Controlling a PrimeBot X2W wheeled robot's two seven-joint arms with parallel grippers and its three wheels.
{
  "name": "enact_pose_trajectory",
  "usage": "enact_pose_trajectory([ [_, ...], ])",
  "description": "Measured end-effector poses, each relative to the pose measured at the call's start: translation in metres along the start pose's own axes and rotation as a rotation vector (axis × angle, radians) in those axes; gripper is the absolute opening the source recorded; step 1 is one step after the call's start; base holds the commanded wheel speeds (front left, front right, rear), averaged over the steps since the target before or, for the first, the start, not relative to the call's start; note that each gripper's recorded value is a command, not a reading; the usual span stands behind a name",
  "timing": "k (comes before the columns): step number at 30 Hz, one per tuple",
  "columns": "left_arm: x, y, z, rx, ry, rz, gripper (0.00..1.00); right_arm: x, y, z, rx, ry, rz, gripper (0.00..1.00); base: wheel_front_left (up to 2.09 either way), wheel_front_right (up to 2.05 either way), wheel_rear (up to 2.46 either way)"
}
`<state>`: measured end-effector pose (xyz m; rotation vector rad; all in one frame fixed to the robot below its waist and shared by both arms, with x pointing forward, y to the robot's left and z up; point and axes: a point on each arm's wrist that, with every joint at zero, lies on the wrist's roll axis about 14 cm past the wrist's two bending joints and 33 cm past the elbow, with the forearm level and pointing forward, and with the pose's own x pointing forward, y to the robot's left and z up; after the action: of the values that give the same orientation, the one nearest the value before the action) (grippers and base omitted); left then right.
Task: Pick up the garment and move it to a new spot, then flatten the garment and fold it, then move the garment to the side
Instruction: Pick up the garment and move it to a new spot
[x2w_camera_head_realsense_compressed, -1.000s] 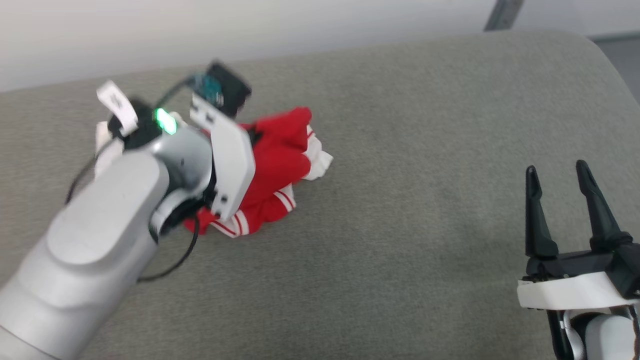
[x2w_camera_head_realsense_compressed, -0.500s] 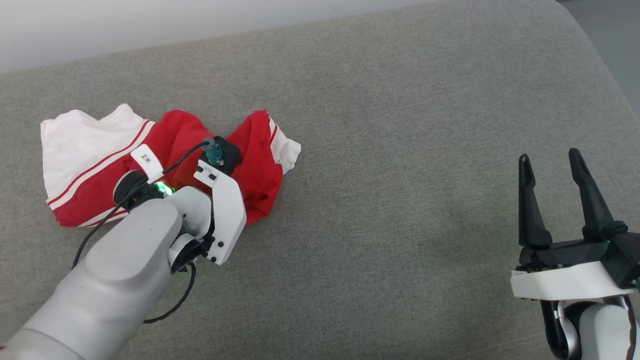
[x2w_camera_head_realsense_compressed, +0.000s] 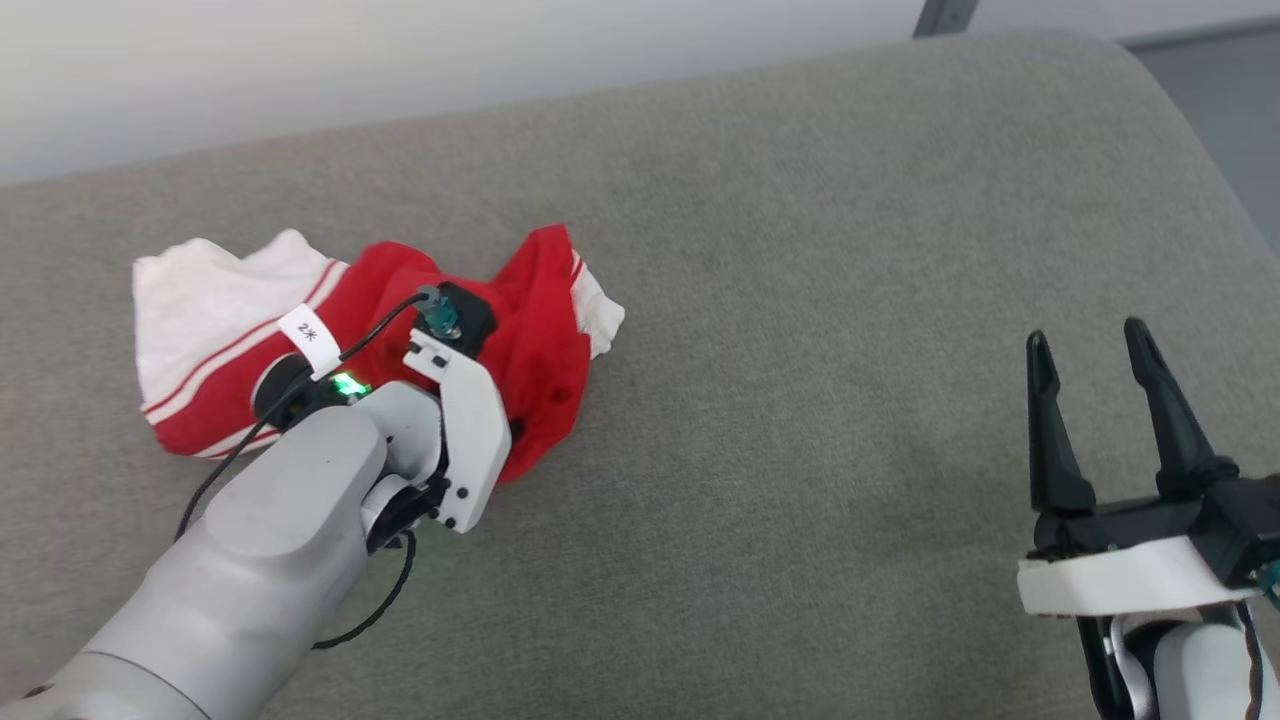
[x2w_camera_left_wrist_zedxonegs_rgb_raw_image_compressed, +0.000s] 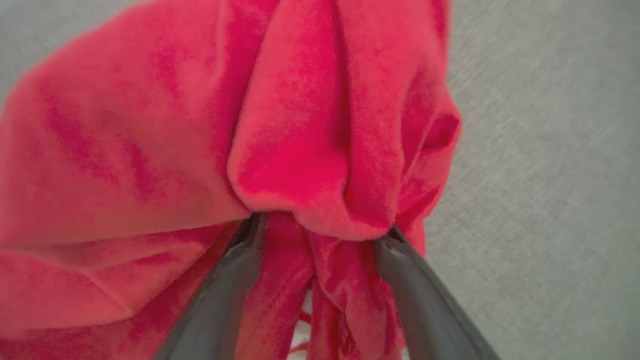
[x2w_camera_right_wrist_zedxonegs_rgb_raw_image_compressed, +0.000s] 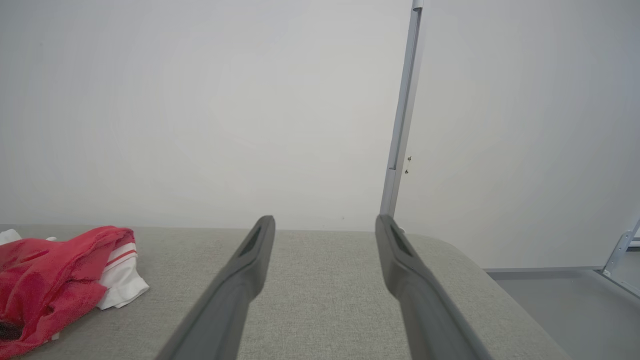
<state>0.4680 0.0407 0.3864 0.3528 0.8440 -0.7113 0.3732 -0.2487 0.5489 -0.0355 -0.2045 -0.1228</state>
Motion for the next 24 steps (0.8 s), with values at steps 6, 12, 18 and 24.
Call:
enact_pose_trajectory([
  [6,-0.034,0.004,0.044,-0.002,-0.244,0.021,1.00,-0.006,0.007,0.008,0.003,-0.019,0.037,1.00,0.00,0.00,0.00],
  [12,-0.090,0.030,0.062,-0.066,-0.546,0.121,1.00,-0.009,0.019,0.011,0.014,-0.026,0.092,1.00,0.00,0.00,0.00],
  [18,-0.137,0.055,0.048,-0.147,-0.742,0.261,1.00,-0.012,0.022,0.010,0.016,-0.024,0.119,1.00,0.00,0.00,0.00],
  [24,-0.172,0.072,0.013,-0.221,-0.830,0.393,1.00,-0.012,0.025,0.011,0.019,-0.025,0.145,1.00,0.00,0.00,0.00],
])
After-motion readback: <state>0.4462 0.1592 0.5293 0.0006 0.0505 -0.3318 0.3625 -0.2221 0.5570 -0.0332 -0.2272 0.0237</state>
